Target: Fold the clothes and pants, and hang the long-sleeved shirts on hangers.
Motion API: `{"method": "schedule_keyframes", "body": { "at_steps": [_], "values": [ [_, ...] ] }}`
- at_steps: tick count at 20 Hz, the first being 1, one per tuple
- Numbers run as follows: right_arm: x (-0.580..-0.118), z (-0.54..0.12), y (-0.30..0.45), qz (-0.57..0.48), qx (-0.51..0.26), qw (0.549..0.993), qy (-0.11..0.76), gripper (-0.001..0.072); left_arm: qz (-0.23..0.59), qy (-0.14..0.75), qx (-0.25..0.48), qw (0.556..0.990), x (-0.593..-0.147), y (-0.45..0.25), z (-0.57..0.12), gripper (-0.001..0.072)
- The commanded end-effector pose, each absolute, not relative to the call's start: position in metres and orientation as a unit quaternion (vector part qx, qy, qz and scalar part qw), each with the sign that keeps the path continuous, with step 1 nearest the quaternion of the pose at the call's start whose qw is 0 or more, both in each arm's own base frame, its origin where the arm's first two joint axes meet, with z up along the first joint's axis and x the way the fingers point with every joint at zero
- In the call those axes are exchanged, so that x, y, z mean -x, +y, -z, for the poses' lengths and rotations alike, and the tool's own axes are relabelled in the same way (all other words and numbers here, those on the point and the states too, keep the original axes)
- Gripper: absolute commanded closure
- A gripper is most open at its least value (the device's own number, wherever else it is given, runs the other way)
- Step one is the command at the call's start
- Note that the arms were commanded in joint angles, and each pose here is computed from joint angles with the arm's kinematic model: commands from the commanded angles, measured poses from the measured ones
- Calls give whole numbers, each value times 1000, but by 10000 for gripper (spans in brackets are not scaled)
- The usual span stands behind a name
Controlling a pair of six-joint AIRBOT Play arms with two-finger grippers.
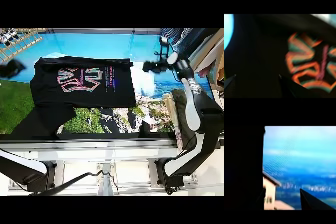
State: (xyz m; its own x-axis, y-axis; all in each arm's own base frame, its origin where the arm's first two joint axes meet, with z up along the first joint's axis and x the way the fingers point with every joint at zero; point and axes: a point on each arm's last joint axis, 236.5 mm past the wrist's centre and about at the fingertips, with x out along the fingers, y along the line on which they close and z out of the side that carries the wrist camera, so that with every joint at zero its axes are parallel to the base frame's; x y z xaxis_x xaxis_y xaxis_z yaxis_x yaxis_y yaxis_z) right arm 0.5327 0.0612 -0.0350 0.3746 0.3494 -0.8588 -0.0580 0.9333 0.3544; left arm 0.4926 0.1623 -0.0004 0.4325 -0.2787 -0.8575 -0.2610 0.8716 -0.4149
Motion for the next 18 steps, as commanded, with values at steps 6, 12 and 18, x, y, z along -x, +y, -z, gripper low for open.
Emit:
{"method": "schedule_keyframes", "body": {
  "at_steps": [6,12,18],
  "values": [
    [-377,77,115,-275,-299,602,688,259,42,625,367,687,-315,99,69,159],
    [-375,86,116,-283,-279,612,684,264,35,618,332,712,-319,84,98,158],
    [-370,110,146,-291,-264,598,699,310,43,617,300,727,-335,70,108,159]
  ]
}}
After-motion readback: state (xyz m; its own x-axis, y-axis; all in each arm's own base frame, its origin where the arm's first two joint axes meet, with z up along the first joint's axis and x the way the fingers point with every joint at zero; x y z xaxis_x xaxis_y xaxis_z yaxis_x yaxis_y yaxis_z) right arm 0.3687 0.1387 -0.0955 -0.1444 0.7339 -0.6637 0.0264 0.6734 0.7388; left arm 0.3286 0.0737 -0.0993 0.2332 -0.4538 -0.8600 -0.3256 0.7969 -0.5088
